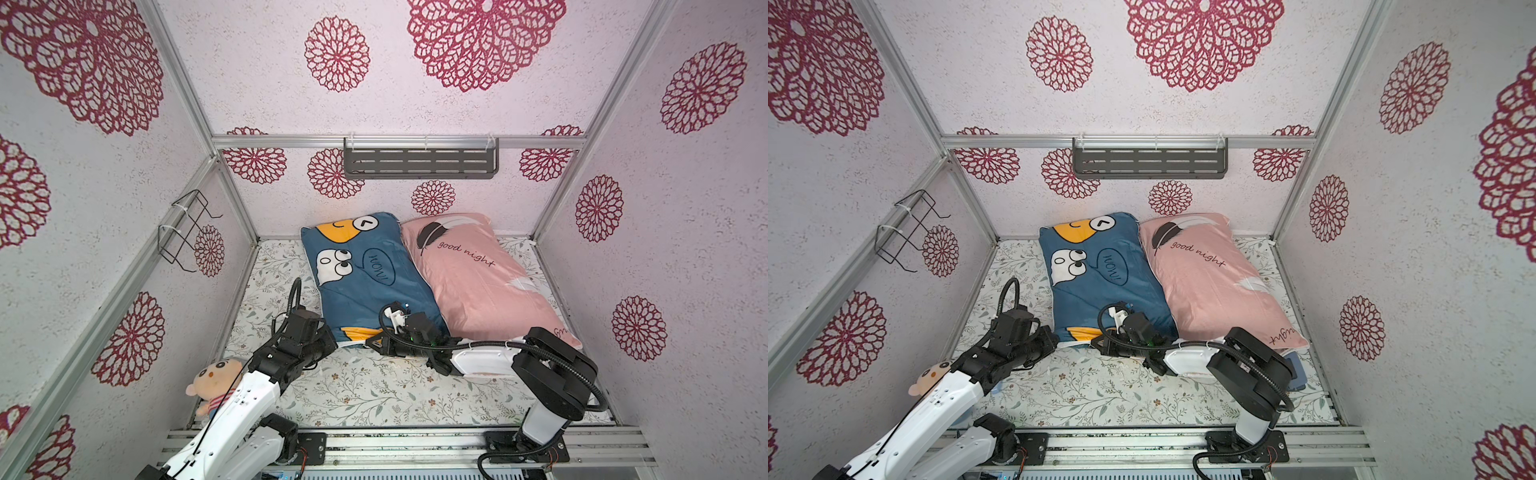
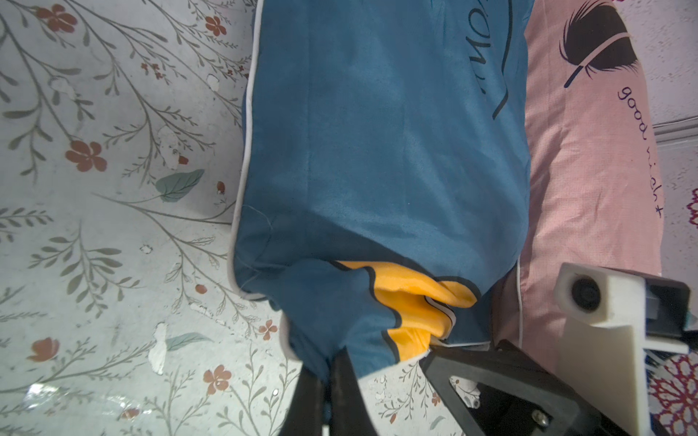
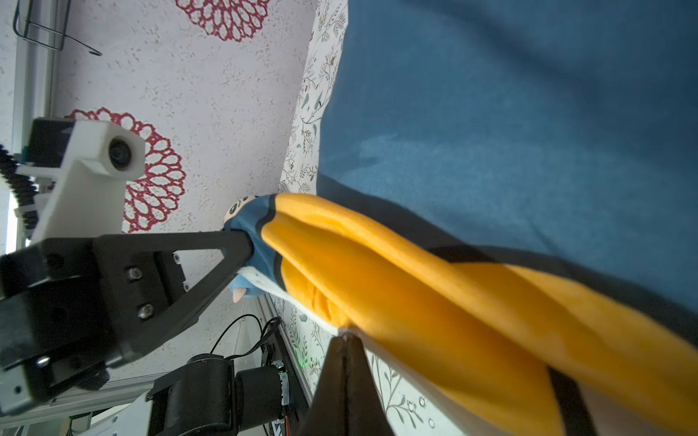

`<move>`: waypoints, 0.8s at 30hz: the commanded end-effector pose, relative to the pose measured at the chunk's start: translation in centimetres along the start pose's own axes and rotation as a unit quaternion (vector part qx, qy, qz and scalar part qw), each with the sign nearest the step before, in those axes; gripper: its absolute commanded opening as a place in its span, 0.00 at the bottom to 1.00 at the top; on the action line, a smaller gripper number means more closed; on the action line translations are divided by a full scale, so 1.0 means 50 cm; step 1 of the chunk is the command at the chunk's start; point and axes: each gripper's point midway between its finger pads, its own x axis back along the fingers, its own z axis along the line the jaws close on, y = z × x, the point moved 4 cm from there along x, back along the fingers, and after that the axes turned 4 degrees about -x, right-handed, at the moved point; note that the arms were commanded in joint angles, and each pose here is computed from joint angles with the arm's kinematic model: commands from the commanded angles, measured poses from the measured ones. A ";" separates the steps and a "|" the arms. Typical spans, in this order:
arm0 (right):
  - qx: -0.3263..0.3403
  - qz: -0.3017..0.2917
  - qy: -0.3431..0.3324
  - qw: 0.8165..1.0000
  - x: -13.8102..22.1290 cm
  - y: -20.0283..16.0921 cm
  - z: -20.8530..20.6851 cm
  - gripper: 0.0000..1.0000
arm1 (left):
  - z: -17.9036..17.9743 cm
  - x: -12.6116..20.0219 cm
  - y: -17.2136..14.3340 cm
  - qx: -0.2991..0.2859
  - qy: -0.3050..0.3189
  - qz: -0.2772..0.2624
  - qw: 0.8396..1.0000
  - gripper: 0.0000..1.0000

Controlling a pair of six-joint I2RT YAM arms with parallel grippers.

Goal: Zip up pillowcases
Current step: Zip the zipper on the pillowcase.

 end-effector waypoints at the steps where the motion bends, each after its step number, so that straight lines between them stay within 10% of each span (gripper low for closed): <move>1: -0.001 -0.019 -0.066 0.998 0.020 0.006 -0.043 0.00 | 0.030 0.005 0.017 0.019 0.026 -0.030 0.999 0.00; 24: -0.010 -0.020 -0.211 0.977 0.089 -0.022 -0.126 0.00 | 0.104 0.002 0.021 0.057 0.051 -0.046 0.996 0.00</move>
